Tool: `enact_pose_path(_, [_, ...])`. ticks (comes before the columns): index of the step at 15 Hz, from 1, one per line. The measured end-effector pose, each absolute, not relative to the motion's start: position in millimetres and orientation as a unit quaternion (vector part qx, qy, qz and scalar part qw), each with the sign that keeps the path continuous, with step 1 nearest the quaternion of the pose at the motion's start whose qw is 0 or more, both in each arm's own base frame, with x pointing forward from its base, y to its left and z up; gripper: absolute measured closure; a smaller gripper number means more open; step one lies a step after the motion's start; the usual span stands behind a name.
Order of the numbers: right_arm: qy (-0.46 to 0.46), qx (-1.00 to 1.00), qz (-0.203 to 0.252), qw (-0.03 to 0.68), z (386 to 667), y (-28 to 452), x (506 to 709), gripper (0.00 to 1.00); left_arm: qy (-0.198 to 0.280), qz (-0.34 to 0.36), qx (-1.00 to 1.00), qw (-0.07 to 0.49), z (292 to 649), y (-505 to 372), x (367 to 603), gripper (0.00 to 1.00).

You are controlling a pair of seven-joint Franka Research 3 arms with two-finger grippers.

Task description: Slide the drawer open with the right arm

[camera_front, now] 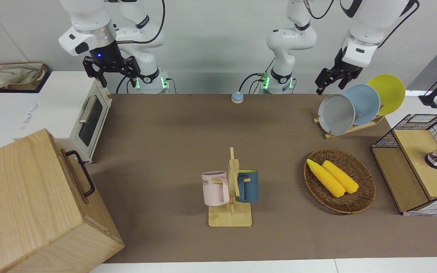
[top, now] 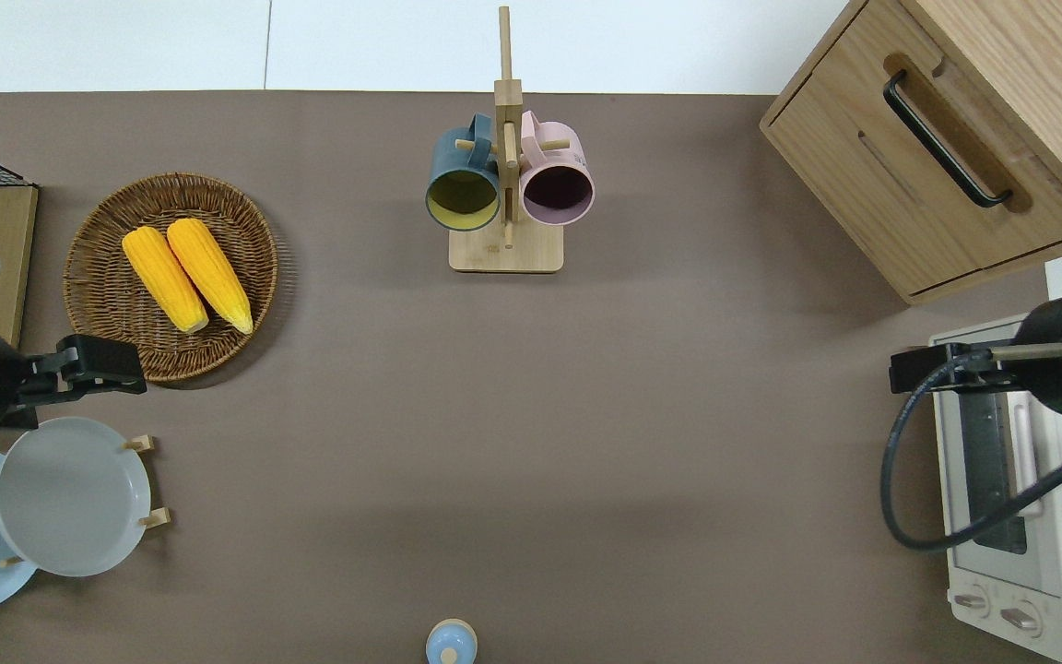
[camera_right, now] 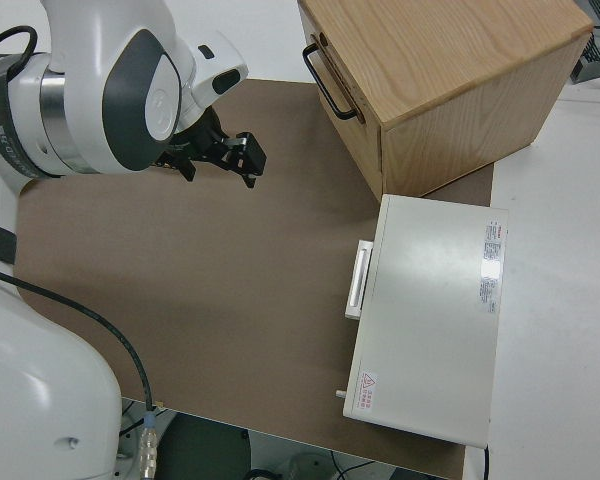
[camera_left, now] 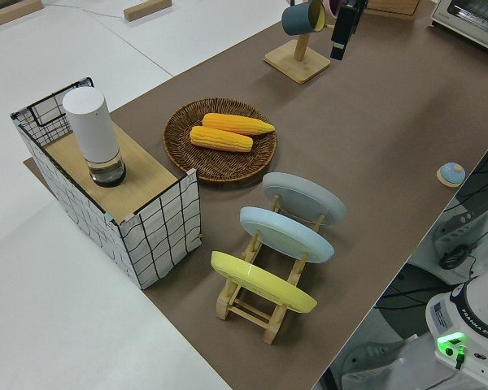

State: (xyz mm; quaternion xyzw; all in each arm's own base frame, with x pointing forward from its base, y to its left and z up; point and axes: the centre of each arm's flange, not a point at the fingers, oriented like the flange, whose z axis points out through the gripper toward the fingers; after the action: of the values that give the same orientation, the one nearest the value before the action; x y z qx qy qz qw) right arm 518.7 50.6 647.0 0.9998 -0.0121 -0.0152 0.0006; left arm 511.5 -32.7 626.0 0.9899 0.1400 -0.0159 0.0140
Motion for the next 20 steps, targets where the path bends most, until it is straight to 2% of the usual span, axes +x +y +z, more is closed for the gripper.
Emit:
enact_pose_path(14, [0.000,1.000,-0.011,0.015,650,62,518,0.01,0.140,-0.016,0.990,0.014,626,-33,512,0.00])
enact_pose_path(20, [-0.001,0.997,0.005,0.080,647,107,514,0.01,0.140,-0.016,0.990,0.014,626,-33,512,0.00])
